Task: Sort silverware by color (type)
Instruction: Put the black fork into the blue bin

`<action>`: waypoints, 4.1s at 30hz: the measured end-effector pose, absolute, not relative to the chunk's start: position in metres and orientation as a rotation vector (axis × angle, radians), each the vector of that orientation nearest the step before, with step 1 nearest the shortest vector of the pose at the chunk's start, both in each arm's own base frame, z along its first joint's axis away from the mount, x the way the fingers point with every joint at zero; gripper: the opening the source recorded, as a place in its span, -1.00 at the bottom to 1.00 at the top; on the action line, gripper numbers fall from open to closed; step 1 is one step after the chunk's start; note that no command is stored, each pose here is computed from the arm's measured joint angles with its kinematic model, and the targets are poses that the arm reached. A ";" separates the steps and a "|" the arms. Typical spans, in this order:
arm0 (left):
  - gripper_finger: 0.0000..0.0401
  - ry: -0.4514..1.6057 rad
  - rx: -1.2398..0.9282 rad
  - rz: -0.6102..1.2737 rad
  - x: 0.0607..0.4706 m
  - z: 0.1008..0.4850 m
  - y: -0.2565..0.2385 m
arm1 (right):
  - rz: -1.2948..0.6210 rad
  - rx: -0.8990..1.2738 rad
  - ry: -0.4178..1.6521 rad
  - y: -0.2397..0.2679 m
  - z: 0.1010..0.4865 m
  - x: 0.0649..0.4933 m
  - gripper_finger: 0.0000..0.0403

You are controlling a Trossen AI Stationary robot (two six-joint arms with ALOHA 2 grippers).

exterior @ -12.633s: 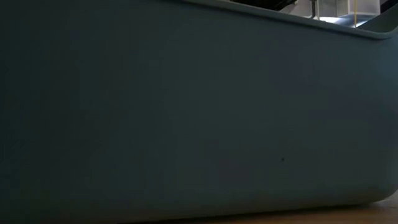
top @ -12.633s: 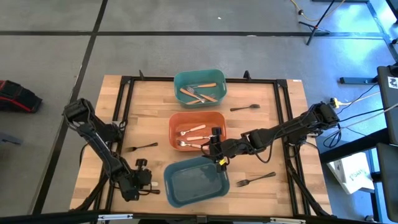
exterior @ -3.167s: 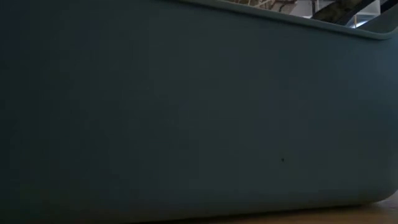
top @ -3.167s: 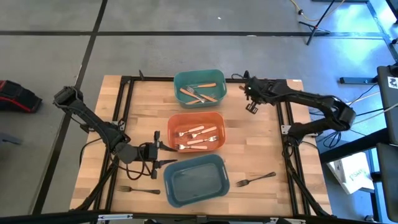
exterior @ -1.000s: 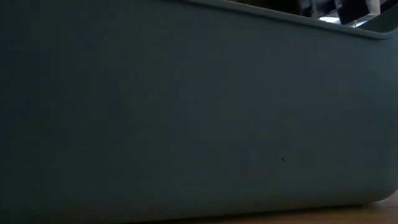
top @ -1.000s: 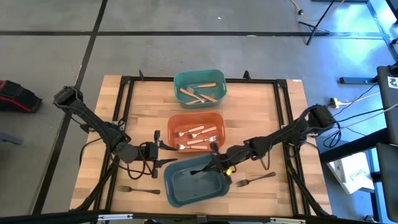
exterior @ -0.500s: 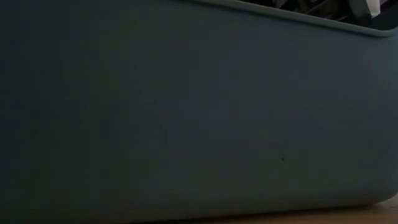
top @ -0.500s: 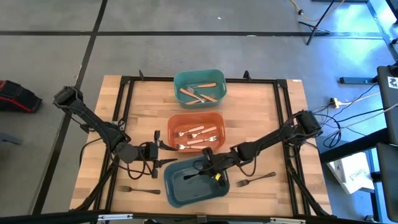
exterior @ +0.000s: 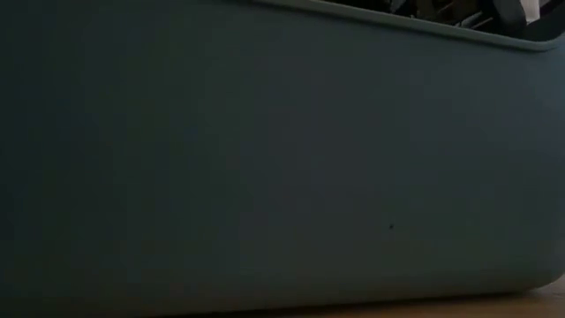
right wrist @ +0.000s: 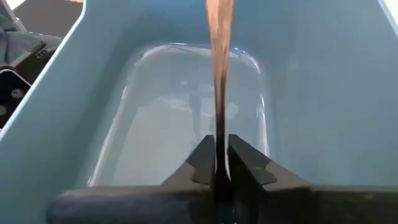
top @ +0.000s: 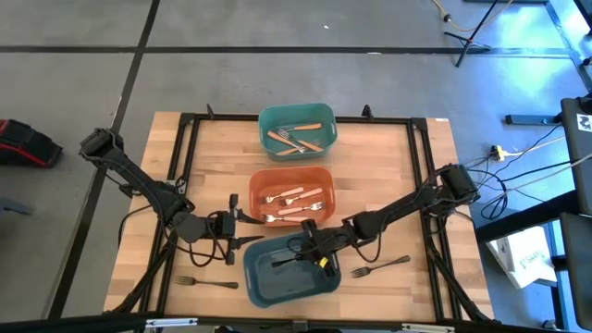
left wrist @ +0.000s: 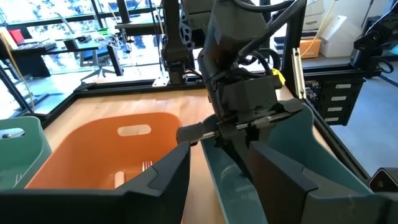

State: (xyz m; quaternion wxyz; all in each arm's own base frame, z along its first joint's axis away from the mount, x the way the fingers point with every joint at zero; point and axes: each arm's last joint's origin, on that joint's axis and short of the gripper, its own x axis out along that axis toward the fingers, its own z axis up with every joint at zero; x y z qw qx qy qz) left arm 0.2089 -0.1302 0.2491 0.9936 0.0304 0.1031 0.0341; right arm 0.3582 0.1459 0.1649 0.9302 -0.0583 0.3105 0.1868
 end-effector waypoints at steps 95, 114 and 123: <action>-0.20 0.184 0.012 0.034 0.211 0.252 -0.129 | 0.157 -0.017 1.132 0.190 0.195 0.163 -0.96; -0.20 0.184 0.012 0.034 0.211 0.252 -0.129 | 0.093 -0.135 0.507 0.196 0.314 0.240 -0.98; -0.20 0.184 0.012 0.034 0.211 0.252 -0.129 | 0.249 -0.178 0.315 0.191 0.294 0.313 -0.98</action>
